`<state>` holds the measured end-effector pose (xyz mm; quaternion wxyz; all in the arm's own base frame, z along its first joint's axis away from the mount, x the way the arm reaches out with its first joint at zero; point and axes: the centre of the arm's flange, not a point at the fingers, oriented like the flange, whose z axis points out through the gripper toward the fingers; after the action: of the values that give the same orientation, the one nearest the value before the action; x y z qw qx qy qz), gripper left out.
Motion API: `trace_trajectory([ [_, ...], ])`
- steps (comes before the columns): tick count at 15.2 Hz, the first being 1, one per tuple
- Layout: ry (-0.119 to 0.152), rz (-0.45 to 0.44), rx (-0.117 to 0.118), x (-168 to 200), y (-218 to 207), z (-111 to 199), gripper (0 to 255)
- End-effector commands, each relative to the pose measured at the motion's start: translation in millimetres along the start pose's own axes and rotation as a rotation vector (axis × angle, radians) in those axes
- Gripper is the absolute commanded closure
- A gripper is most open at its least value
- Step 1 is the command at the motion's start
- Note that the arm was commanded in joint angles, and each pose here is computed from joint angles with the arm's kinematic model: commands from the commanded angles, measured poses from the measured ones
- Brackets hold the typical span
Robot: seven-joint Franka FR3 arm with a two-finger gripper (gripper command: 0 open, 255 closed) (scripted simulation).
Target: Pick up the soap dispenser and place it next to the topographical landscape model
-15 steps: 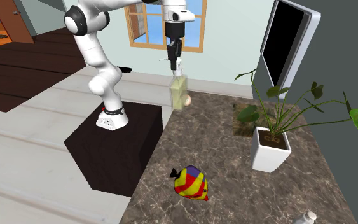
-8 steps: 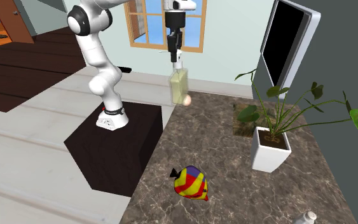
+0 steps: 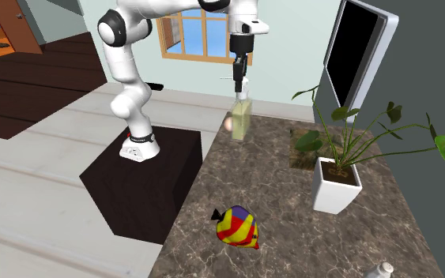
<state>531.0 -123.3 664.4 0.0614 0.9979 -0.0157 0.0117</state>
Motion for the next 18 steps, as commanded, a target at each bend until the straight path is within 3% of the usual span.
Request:
trace_trajectory([
  [1, 0.001, 0.0, 0.0, 19.1, -10.6, 13.5, 255],
  [18, 0.001, 0.0, 0.0, 198.0, -77.0, 147.7, 255],
])
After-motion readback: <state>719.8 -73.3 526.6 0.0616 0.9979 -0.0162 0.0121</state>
